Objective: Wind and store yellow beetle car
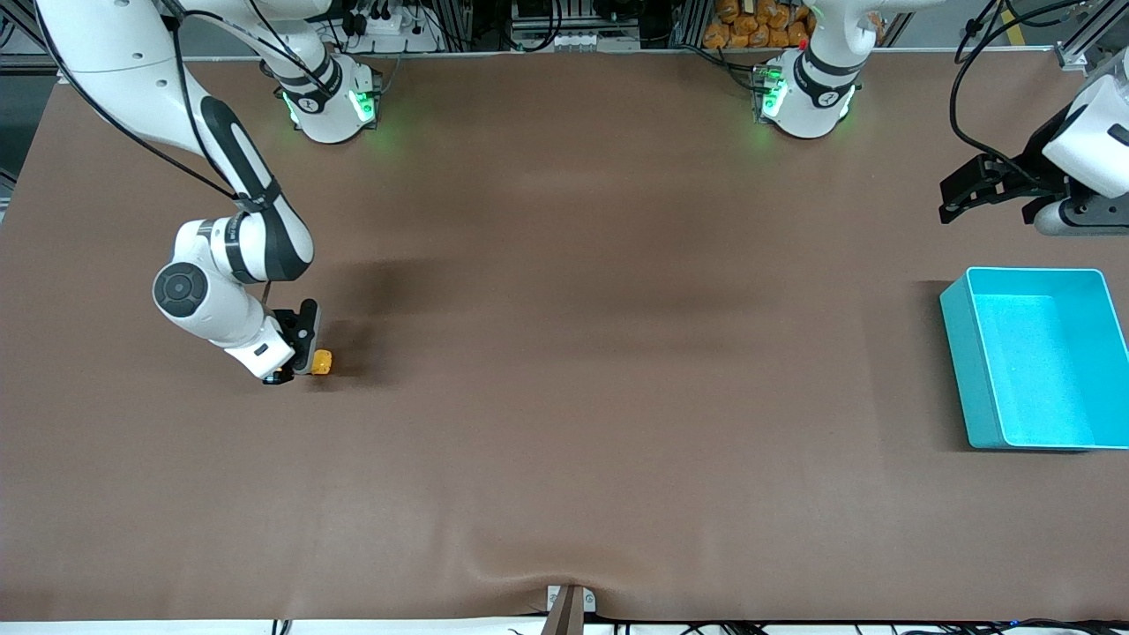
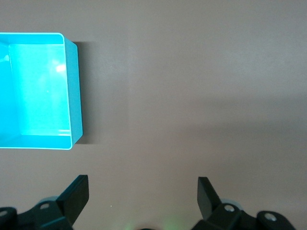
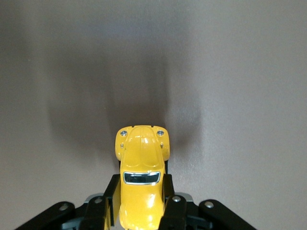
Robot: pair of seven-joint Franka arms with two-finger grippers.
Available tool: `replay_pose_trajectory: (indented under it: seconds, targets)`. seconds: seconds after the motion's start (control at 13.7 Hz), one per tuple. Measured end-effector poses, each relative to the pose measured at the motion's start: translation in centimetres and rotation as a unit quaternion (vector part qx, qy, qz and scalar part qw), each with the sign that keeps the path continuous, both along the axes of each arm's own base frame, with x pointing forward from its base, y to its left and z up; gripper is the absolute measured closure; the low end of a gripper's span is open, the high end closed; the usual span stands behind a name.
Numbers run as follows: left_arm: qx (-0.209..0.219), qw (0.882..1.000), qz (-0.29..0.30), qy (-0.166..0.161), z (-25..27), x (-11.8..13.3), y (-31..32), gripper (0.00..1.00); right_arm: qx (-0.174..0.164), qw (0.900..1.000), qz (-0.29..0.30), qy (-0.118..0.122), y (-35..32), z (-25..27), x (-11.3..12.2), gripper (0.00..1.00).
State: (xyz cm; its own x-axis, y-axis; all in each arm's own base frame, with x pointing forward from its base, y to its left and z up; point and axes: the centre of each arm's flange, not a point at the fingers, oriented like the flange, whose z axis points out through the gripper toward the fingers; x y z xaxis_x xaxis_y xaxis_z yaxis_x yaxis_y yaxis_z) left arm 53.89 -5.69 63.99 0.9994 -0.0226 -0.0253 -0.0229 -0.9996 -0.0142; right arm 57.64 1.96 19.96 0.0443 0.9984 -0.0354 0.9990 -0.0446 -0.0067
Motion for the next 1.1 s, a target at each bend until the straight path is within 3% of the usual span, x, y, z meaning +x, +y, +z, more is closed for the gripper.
replay_pose_trajectory:
  seconds: [0.51,1.1]
  targets:
    - [0.000,1.000,0.000,0.000,0.0,0.0,0.0,0.00,0.000,0.999,-0.041,0.000,-5.3,-0.1,-0.2,0.62]
    - [0.000,1.000,0.000,0.000,0.0,0.0,0.0,0.00,-0.001,0.999,-0.031,-0.015,-11.8,-0.1,-1.3,0.62]
